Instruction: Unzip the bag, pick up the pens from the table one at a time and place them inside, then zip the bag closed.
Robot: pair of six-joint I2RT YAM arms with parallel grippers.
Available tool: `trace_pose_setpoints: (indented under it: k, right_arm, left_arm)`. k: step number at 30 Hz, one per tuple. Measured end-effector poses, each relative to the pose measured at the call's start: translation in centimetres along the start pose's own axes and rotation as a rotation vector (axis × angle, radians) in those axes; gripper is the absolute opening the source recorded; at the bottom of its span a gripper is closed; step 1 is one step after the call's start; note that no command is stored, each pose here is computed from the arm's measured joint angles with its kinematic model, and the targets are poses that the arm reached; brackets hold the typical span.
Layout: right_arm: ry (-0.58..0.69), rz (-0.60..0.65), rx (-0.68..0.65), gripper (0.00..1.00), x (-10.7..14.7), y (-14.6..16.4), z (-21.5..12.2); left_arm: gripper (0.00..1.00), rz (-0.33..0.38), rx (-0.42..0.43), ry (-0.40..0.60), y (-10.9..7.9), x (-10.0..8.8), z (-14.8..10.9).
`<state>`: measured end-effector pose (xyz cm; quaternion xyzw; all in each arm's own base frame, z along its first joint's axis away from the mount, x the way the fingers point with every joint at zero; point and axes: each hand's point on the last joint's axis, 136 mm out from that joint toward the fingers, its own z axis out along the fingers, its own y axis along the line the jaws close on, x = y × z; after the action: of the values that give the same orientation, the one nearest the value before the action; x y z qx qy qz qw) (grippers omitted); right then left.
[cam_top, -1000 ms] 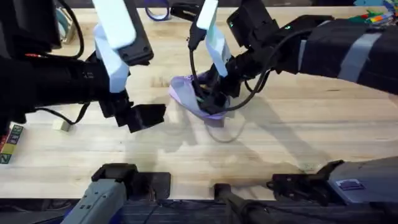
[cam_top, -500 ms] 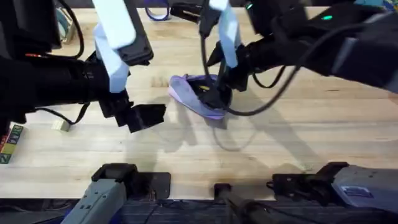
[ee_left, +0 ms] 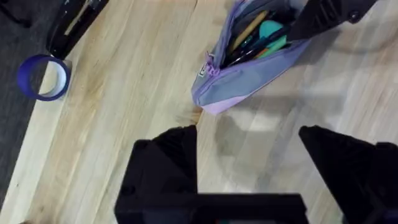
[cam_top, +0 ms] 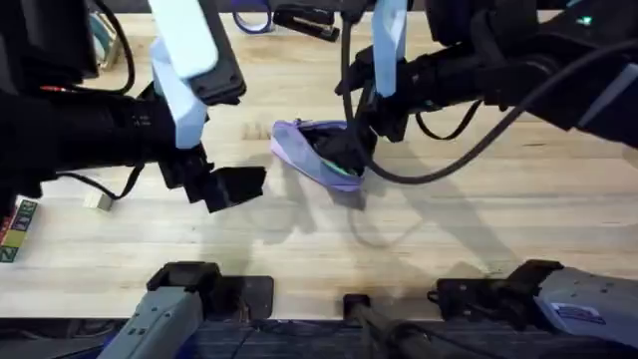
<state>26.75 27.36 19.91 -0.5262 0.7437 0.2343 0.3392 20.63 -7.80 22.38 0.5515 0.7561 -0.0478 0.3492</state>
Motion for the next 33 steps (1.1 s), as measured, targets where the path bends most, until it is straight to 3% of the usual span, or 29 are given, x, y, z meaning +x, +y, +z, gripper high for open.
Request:
trace_pose_setpoints:
  k: [14, 28, 33]
  right_arm:
    - [-0.002, 0.293, 0.0, 0.996, 0.0, 0.0, 0.0]
    - [0.058, 0.378, -0.017, 0.996, 1.4, 0.7, 0.0]
    - [0.076, 0.387, -0.023, 0.996, 1.8, 0.9, -0.1]
  left_arm:
    - [0.994, 0.0, 0.0, 0.0, 0.0, 0.0, 0.0]
    - [0.993, 0.004, 0.003, -0.021, 0.0, -0.4, 0.0]
    - [0.991, -0.038, -0.016, -0.035, 0.6, 0.0, -0.3]
